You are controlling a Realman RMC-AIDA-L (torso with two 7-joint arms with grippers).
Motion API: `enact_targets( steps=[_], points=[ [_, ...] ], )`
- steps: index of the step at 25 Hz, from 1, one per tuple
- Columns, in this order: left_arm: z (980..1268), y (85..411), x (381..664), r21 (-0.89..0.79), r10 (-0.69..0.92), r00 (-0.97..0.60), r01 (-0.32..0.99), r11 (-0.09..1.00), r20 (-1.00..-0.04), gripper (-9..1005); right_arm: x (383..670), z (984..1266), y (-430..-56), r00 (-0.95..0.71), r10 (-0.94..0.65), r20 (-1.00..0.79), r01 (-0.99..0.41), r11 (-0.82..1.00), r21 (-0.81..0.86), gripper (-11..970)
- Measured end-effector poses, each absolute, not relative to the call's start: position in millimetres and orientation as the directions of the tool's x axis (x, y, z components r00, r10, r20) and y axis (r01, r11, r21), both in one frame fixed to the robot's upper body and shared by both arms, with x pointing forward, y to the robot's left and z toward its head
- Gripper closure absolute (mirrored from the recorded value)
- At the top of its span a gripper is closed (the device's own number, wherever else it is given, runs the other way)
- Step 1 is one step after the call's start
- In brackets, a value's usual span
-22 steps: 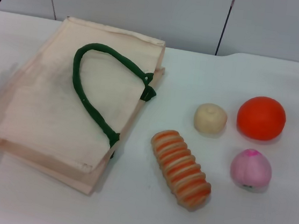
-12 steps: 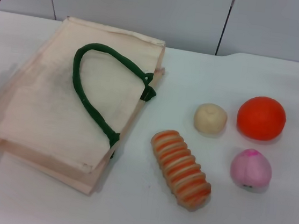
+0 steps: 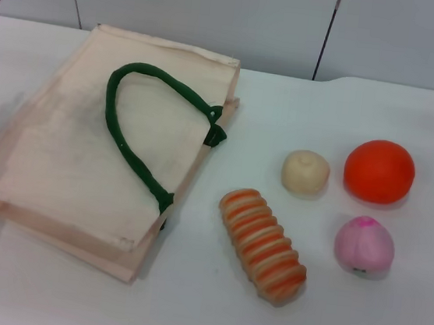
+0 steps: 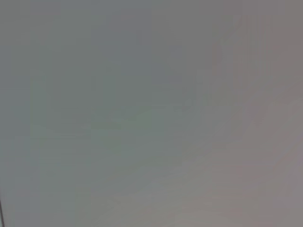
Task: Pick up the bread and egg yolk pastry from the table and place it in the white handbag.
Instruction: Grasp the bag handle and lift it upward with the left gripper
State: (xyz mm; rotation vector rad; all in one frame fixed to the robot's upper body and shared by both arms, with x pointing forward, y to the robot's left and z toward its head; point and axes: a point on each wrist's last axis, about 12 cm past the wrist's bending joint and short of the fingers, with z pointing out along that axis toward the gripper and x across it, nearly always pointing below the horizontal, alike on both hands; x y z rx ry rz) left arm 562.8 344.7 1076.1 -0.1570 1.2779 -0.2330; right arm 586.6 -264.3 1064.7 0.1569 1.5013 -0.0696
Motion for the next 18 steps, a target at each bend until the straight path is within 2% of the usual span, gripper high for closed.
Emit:
enact_targets(
  steps=[5,10,14,18],
  points=[
    [1075.4,343.1,563.1,-0.253,-0.271,0.259,0.1,0.962,-0.927,133,586.8,1064.8,-264.3,0.07,0.05,-0.996,0.143,0.988,0.06,180],
    [1077.6,342.4,566.3,-0.322,-0.363,0.174,0.223,0.92,-0.916,134,586.5,1063.8,-265.8,0.067,0.045,-0.997,0.146,0.988,0.055,184],
    [1088.4,353.2,575.9,-0.454,-0.478,-0.022,0.355,0.817,-0.878,134,586.2,1063.5,-266.1,0.066,0.045,-0.997,0.147,0.988,0.054,186],
    [1105.4,362.3,585.6,-0.54,-0.499,-0.213,0.411,0.734,-0.84,135,586.5,1063.7,-265.8,0.066,0.045,-0.997,0.146,0.988,0.054,189]
  ],
)
